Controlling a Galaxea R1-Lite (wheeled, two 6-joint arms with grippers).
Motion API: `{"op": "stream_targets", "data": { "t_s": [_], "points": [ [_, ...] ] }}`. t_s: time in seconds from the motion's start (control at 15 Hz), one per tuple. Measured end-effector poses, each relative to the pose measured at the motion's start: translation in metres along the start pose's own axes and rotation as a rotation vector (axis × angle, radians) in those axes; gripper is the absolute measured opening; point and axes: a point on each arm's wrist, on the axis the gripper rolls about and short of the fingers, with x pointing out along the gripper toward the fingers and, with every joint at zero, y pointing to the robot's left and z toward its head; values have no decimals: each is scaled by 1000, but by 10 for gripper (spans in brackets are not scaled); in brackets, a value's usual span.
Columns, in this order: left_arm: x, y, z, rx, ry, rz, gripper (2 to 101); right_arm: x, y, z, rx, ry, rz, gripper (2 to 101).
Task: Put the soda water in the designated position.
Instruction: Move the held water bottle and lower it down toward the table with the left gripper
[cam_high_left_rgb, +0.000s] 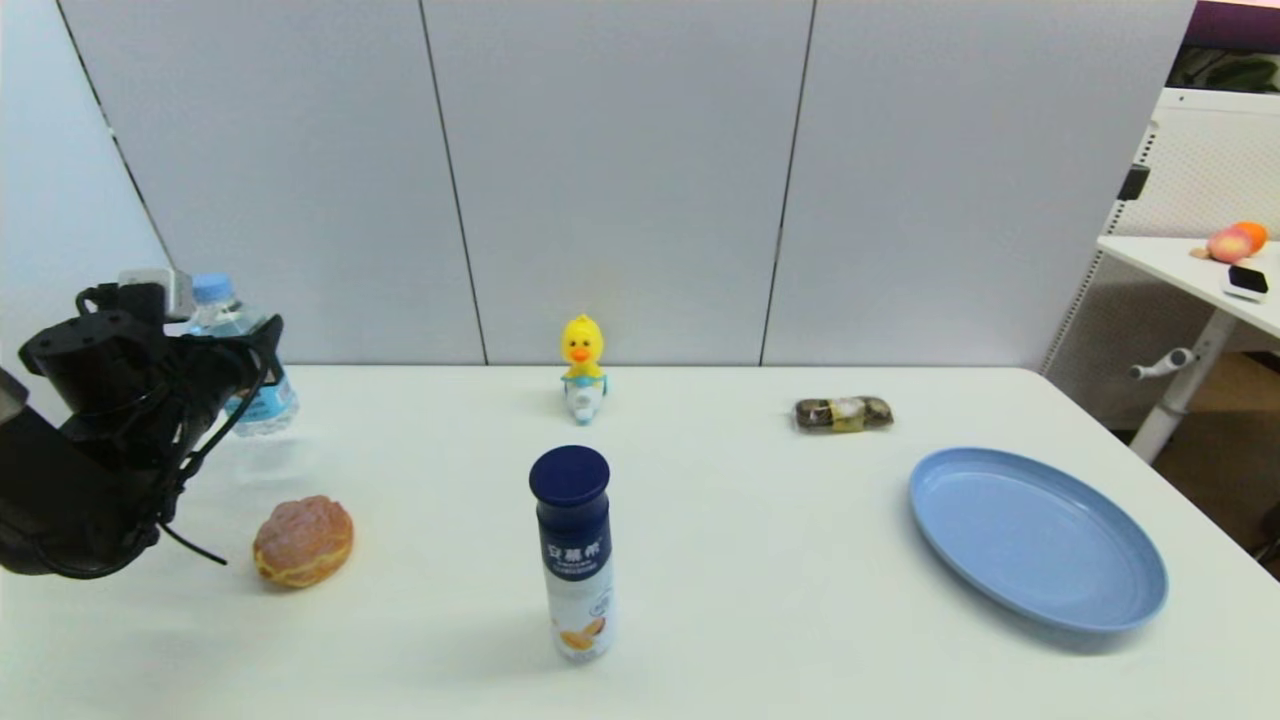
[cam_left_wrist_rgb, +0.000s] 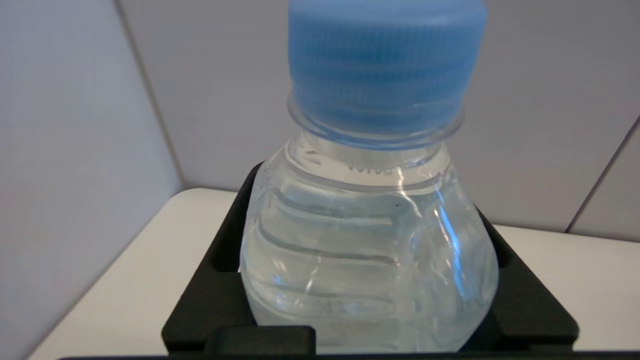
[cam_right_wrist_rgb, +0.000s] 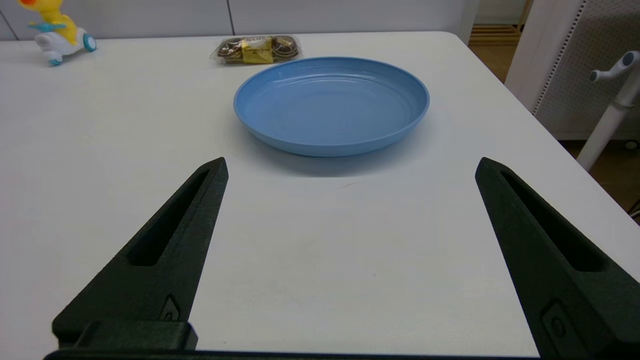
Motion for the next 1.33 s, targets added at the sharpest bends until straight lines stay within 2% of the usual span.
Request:
{"op": "stream_targets", "data": {
  "t_s": [0.27,0.67,1.07,1.33],
  "points": [
    [-51,13,16,19,21,41,529,0,0,0,0,0,0,980],
    [-117,12,22,22,44,52,529,0,0,0,0,0,0,980],
    [-132,11,28,18,20,52,528,0,0,0,-1,0,0,980],
    [-144,10,10,14,109,47,528,0,0,0,0,0,0,980]
  ]
}}
